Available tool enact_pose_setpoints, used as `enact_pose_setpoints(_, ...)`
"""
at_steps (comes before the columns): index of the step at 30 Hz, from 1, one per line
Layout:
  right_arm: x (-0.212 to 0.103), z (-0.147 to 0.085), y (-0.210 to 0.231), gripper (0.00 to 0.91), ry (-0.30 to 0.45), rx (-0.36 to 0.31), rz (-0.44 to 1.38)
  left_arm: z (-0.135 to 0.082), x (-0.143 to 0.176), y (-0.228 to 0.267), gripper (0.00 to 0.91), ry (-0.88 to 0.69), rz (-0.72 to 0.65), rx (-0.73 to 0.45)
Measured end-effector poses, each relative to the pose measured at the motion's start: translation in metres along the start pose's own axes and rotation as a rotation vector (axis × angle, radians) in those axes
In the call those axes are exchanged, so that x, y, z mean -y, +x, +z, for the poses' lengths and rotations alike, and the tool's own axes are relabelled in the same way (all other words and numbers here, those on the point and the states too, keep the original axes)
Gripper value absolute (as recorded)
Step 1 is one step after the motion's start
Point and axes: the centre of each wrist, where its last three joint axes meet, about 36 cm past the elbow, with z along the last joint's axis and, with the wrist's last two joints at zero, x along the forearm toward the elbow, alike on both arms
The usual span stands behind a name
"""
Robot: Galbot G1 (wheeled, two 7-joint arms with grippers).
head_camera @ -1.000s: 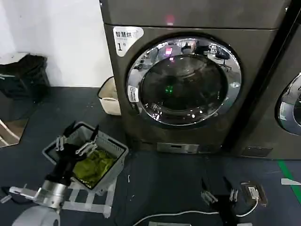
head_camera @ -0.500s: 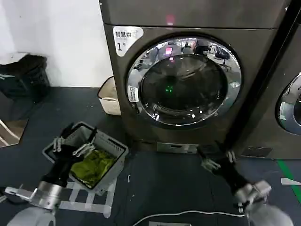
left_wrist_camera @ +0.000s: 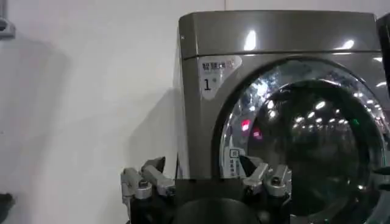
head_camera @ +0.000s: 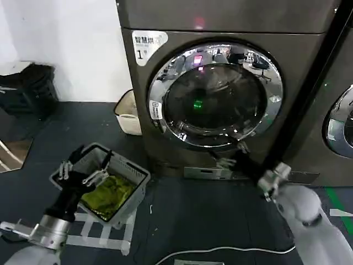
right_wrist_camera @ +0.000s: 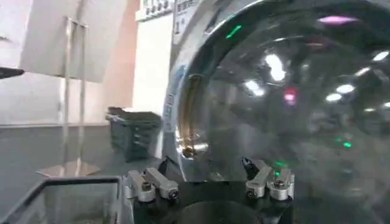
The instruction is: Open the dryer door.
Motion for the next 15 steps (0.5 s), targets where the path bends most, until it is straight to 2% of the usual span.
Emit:
enact_pose_setpoints(7, 0.010, 0.002, -0.054, 0.907, -0.010, -0.010, -0.048, -0.004, 0.003, 0.001, 0.907, 0.011, 0.012, -0.004)
enact_pose_setpoints(12, 0.017, -0.001, -0.091, 0.907, 0.050, -0.008, -0.090, -0.005, 0.003, 0.002, 0.907, 0.001, 0.014, -0.006)
enact_pose_setpoints(15, 0.019, -0.003, -0.108, 0.907, 0.060, -0.023, -0.094, -0.006, 0.003, 0.004, 0.907, -0.010, 0.015, -0.012)
